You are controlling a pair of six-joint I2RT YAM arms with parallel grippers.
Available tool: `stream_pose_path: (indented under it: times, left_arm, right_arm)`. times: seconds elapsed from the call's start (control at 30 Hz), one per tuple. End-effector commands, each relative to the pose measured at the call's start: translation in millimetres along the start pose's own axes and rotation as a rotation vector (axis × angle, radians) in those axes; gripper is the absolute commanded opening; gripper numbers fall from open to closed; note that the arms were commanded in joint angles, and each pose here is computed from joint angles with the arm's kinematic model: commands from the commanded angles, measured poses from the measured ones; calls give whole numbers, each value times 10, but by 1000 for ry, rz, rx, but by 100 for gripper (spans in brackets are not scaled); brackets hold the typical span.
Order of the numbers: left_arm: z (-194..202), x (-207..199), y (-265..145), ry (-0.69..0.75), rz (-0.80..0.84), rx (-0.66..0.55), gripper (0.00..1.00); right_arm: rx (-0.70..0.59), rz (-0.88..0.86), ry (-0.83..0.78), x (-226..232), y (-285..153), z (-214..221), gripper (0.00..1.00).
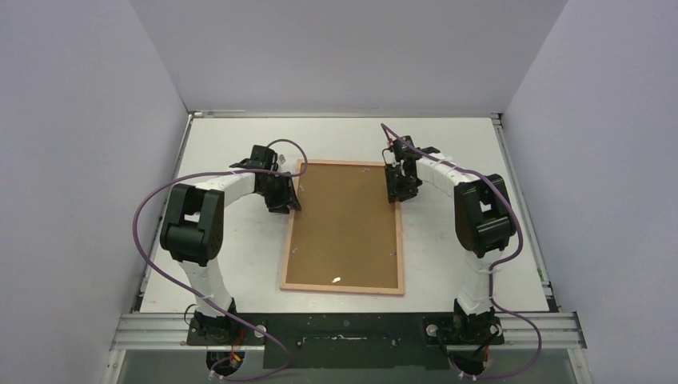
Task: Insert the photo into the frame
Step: Install the photo frame at the center of the board.
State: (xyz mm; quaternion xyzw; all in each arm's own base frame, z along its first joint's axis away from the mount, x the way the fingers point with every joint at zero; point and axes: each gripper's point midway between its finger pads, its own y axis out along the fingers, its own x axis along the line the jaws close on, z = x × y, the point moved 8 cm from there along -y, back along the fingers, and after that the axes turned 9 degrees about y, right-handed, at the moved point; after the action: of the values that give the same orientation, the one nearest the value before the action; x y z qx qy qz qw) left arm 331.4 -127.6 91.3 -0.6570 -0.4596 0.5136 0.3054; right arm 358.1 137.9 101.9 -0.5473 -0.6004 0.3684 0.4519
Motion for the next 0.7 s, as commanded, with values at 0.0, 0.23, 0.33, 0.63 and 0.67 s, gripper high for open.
stream_pose_path:
  times: [0.0,0.23,0.33,0.63,0.67]
  left_arm:
    - [135,81,86,-4,-41,83,40]
    - [160,90,97,-5,-41,87,38]
    - [182,104,109,-9,-42,94,38]
    - [246,117,132,-20,-37,102,37]
    - [255,116,136,-21,-36,104,37]
  right_arm:
    - [-4,40,-15,-29,39,-24,33]
    - [-11,42,-15,-34,28,-40,29]
    - [-7,37,-8,-29,43,-35,26]
    - [27,32,32,-8,109,49,15]
    - [22,46,40,-21,119,55,15]
